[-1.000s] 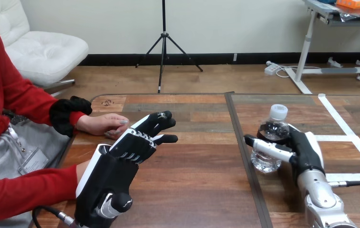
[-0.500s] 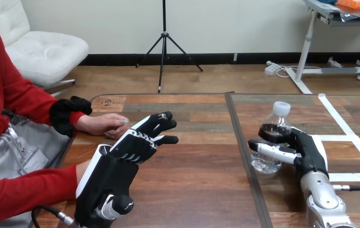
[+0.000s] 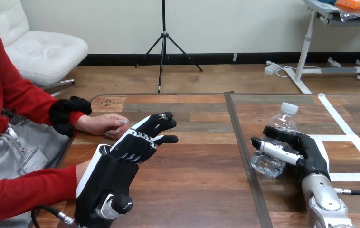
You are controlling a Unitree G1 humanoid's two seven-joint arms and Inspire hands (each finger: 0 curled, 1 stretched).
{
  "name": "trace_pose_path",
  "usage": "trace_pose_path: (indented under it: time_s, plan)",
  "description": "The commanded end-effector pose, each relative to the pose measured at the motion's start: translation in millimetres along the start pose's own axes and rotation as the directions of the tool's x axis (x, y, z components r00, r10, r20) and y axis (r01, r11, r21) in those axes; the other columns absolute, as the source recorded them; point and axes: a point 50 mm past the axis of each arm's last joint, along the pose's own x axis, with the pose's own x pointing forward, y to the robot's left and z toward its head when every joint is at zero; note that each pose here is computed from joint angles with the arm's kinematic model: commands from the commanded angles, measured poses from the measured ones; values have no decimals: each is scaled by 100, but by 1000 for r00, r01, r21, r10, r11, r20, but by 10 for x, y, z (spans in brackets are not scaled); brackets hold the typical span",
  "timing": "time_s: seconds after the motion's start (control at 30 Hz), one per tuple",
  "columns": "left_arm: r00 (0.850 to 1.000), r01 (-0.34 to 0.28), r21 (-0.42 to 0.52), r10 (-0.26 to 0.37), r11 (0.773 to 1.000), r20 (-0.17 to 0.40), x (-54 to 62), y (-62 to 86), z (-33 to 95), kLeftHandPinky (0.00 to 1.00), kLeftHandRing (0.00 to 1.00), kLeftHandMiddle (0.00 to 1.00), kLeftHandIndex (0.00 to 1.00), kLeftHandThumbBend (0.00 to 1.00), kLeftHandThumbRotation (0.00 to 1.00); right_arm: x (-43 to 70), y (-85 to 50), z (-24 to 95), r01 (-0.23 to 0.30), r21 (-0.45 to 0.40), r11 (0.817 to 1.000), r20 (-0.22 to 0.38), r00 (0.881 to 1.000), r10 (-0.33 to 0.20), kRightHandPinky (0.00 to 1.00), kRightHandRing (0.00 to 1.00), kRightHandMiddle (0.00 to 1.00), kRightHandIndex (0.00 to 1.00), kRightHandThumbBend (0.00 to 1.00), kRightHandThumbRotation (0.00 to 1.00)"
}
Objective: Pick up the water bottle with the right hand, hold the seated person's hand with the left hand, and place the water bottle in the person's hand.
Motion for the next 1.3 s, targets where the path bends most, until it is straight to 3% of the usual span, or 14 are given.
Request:
trace_pose_path:
  time_s: [0.0, 0.4, 0.8, 1.0, 1.27]
  plan:
    - [998, 22, 24, -23, 999, 57, 181, 59, 39, 79, 88, 90, 86, 99, 77, 46, 53, 179, -15, 57, 998, 87, 996, 10, 30, 38, 48, 51, 80, 0]
    - [998, 23, 17, -24, 1000, 61, 205, 48, 31, 79, 88, 89, 86, 98, 76, 72, 57, 324, -38, 81, 996, 156, 988, 25, 30, 36, 46, 48, 77, 0]
    - [998, 2, 39, -5, 999, 63, 233, 21, 30, 79, 88, 89, 86, 100, 76, 80, 65, 465, -62, 76, 995, 234, 971, 42, 31, 37, 46, 49, 76, 0]
    - [998, -31, 72, 27, 997, 55, 240, 11, 35, 79, 88, 89, 85, 100, 75, 74, 87, 538, -79, 63, 995, 276, 959, 59, 32, 37, 46, 49, 76, 0]
    - [998, -46, 209, 35, 977, 54, 273, 35, 104, 81, 90, 92, 88, 100, 77, 52, 114, 638, -103, -6, 995, 342, 934, 99, 32, 39, 48, 49, 79, 0]
